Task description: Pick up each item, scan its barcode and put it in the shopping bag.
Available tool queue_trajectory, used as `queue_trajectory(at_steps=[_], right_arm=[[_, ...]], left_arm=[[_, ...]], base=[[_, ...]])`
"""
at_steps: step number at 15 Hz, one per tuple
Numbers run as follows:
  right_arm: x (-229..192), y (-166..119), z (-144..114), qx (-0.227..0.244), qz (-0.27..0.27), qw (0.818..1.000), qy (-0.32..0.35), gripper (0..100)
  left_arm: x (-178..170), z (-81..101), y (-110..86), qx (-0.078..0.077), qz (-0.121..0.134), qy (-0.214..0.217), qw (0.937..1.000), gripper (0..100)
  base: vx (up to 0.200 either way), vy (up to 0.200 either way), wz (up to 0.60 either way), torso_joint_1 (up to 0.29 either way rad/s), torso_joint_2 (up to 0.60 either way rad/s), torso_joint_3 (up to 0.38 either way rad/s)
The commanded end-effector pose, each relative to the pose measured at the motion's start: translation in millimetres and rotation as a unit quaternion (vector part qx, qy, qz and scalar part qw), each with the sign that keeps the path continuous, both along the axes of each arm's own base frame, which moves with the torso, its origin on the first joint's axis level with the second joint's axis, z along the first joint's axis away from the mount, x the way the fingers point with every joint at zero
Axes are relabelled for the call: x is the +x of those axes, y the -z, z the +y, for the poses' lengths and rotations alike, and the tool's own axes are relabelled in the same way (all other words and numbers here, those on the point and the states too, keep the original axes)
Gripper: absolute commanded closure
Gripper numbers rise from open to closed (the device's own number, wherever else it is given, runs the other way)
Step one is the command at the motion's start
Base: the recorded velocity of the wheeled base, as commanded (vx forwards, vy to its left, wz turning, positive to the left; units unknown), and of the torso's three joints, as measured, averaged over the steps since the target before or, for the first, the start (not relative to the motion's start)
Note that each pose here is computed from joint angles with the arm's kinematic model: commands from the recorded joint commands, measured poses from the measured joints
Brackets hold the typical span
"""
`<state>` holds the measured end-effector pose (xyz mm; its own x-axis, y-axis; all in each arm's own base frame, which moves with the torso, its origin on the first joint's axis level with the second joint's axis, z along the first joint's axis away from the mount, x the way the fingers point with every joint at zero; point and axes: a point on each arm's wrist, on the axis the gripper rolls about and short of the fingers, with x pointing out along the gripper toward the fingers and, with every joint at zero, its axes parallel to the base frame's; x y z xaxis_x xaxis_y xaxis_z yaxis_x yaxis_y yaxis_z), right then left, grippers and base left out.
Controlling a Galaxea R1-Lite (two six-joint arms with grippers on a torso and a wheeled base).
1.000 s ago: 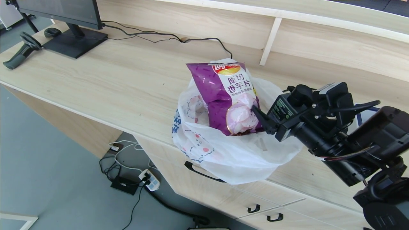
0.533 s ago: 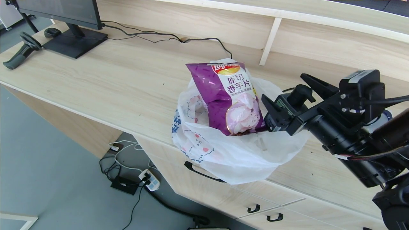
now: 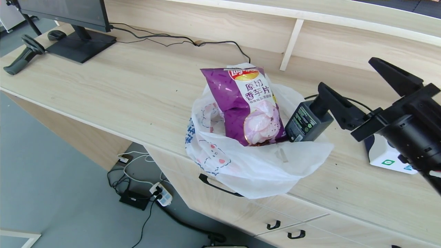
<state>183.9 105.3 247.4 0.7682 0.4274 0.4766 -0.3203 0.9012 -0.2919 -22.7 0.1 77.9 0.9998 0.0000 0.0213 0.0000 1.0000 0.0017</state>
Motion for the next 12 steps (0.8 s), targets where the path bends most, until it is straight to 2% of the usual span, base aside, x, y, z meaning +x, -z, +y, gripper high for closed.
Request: queue_trajectory(at_steps=[1,3,4,6,8,10,12], right_arm=[[-35.8,-26.7,-21.0,0.018,-0.028,0.999,0.004,0],[-69.8,-47.4,-42.7,0.029,-0.004,0.999,0.045,0],[-88.3,-44.0,-53.7,0.018,0.024,0.998,0.051,0],[-132.4,-8.4,-79.2,-0.008,0.135,0.990,0.041,0],[-154.6,15.9,-91.9,-0.038,0.223,0.973,0.041,0],[-160.0,60.7,-94.7,-0.053,0.309,0.949,0.034,0],[-161.7,108.4,-93.2,-0.087,0.365,0.927,-0.006,0]], left_arm=[[0.0,0.0,0.0,0.001,0.000,0.000,1.0000,0],[0.0,0.0,-0.1,0.000,-0.001,0.000,1.0000,0],[0.0,0.0,-0.1,-0.001,-0.001,0.000,1.0000,0],[0.0,0.0,-0.1,0.000,-0.001,0.000,1.0000,0],[0.0,0.0,0.0,0.000,0.000,-0.001,1.0000,0],[0.0,0.0,0.0,0.000,0.000,0.000,1.0000,0],[0.0,0.0,0.0,0.000,0.000,0.000,1.0000,0]], base=[[0.000,0.000,0.00,0.000,0.00,0.000],[0.000,0.000,0.00,0.000,0.00,0.000],[0.000,0.000,0.00,0.000,0.00,0.000],[0.000,0.000,0.00,0.000,0.00,0.000],[0.000,0.000,0.00,0.000,0.00,0.000],[0.000,0.000,0.00,0.000,0.00,0.000],[0.000,0.000,0.00,0.000,0.00,0.000]])
